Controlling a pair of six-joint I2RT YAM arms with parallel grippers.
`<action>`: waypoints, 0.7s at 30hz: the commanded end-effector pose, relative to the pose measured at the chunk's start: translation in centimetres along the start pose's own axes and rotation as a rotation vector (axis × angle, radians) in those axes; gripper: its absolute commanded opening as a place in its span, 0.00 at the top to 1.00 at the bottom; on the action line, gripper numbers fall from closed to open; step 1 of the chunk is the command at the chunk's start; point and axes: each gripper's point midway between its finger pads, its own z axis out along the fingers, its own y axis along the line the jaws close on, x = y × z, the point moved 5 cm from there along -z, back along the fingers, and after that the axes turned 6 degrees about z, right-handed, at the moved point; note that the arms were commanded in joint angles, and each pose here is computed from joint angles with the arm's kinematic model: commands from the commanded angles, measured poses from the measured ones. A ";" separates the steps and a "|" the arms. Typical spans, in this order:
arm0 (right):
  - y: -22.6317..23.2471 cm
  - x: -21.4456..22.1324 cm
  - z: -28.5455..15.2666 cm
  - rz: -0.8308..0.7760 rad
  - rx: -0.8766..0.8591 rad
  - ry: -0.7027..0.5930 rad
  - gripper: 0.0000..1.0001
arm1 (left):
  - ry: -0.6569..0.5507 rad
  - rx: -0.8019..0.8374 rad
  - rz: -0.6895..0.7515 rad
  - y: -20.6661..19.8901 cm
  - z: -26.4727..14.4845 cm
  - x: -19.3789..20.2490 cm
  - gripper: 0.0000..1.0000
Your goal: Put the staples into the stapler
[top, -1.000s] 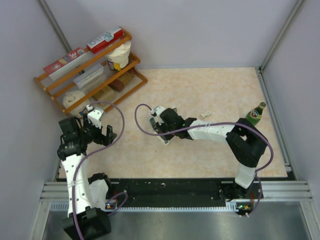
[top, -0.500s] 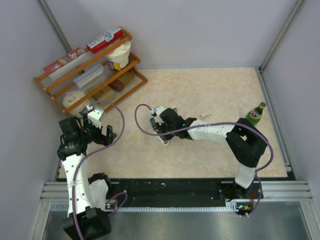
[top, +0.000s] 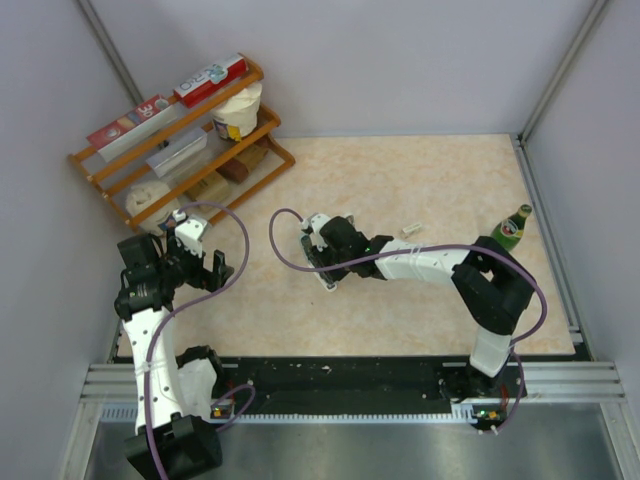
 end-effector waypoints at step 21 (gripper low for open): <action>-1.1 -3.8 -1.9 -0.012 0.042 -0.128 0.70 | -0.025 -0.014 0.031 0.4 0.1 -0.3 0.01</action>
